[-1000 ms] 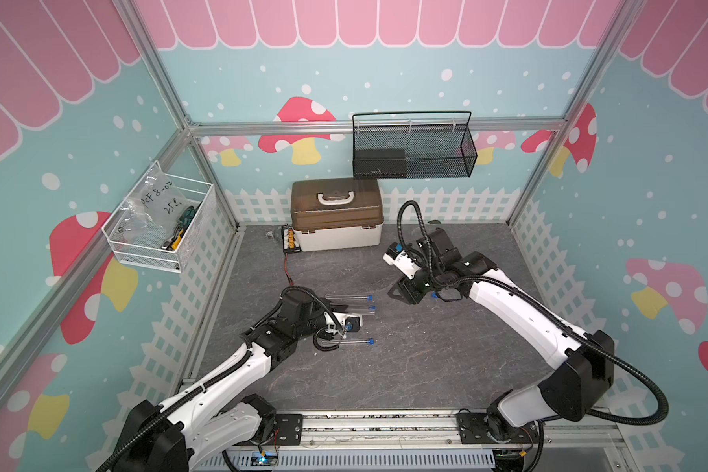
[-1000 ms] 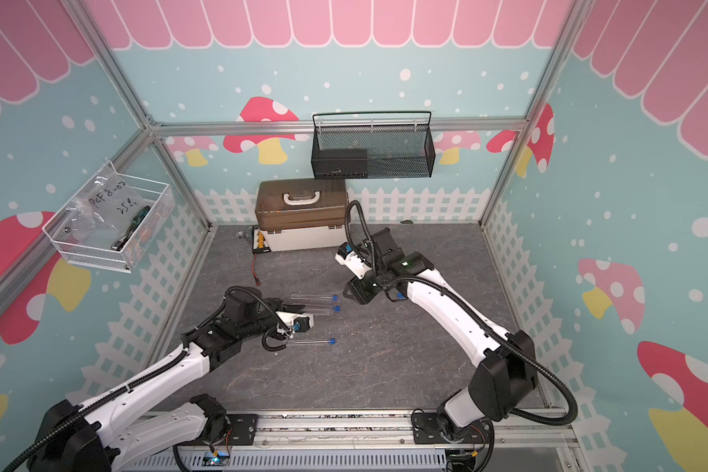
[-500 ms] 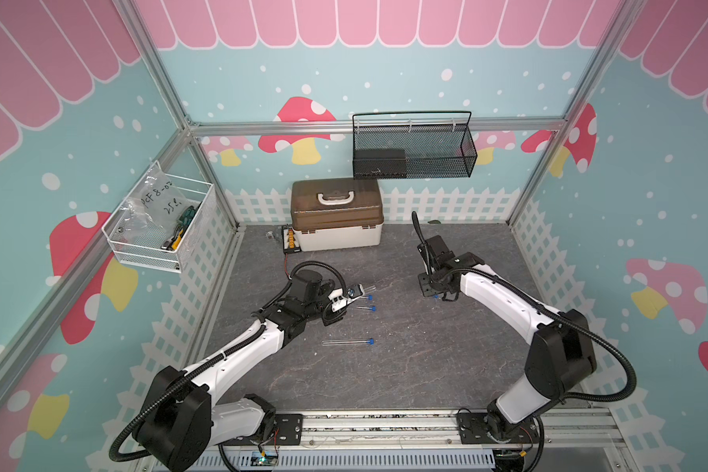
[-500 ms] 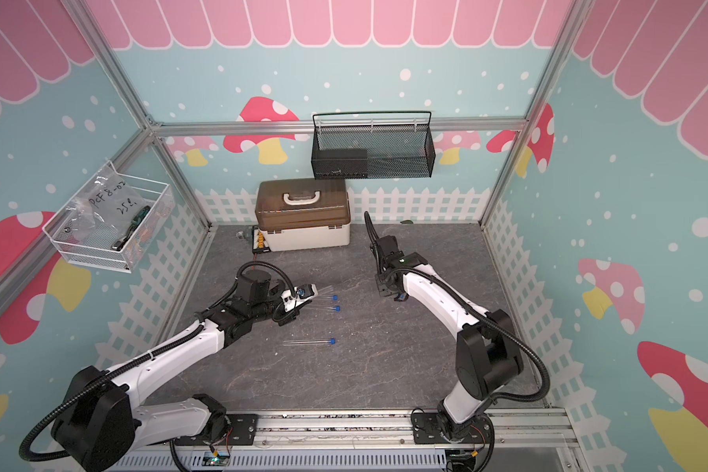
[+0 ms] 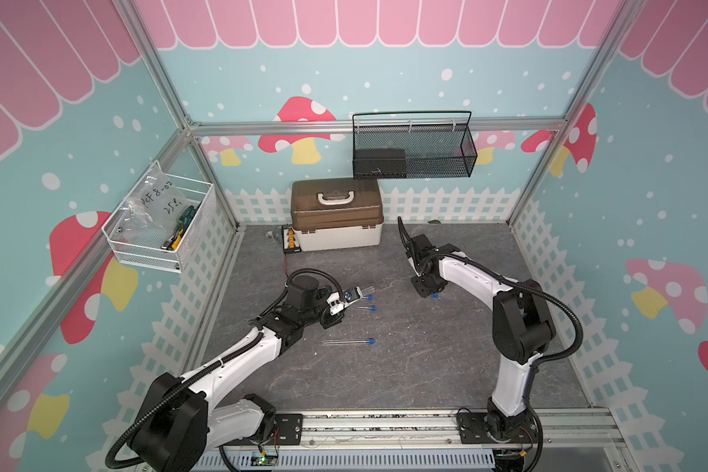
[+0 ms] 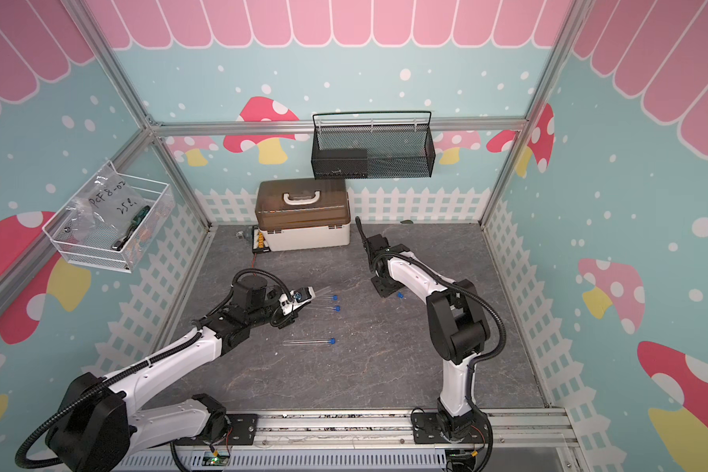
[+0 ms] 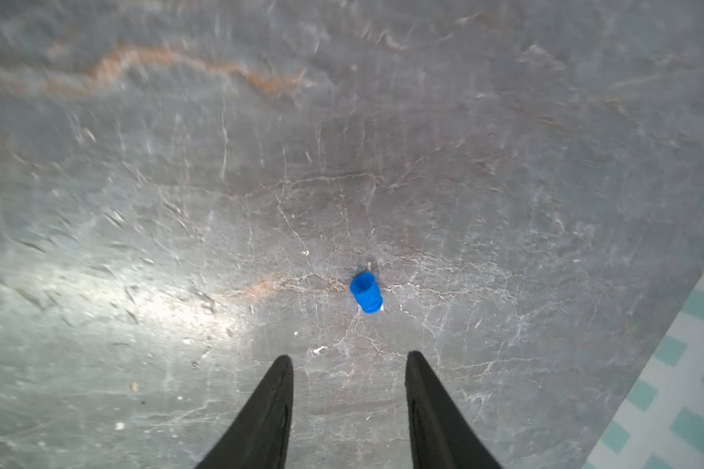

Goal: Insert stoppers into test tubes
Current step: Pick up the stopper from the center of the board.

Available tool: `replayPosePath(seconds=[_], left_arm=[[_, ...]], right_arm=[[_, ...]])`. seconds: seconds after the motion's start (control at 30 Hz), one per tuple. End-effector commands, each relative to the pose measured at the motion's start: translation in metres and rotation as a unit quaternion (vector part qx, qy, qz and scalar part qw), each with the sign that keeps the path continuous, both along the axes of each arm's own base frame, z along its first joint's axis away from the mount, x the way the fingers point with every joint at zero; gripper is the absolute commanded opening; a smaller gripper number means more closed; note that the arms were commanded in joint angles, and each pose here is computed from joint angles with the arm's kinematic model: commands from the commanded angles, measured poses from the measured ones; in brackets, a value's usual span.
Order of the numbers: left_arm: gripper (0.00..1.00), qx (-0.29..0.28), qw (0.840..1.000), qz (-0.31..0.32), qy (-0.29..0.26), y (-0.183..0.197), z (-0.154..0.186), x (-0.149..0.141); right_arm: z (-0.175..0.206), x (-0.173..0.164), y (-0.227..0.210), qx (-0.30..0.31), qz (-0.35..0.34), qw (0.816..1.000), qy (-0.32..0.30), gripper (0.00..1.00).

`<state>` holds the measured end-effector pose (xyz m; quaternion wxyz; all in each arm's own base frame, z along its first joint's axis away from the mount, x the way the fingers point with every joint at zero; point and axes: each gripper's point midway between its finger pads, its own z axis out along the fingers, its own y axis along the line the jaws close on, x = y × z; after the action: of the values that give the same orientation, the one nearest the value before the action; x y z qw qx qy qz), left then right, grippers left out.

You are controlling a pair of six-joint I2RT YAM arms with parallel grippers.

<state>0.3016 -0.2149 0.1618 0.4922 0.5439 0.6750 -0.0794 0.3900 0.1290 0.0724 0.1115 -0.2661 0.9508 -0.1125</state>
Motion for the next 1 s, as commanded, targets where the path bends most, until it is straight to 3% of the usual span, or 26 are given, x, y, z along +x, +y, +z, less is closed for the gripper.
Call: replayPosePath(seconds=[0.0, 0.43, 0.97], left_arm=[[0.0, -0.009, 1.0, -0.002, -0.007, 0.0, 0.004, -0.001], [0.0, -0.004, 1.0, -0.002, -0.009, 0.002, 0.001, -0.001], [0.0, -0.006, 1.0, -0.014, -0.001, 0.0, -0.004, -0.005]], right_arm=[[-0.012, -0.013, -0.006, 0.004, 0.062, 0.996, 0.068, 0.44], [-0.024, 0.006, -0.017, 0.023, 0.067, 0.993, 0.092, 0.36], [-0.044, 0.01, -0.023, 0.038, 0.06, 0.99, 0.126, 0.35]])
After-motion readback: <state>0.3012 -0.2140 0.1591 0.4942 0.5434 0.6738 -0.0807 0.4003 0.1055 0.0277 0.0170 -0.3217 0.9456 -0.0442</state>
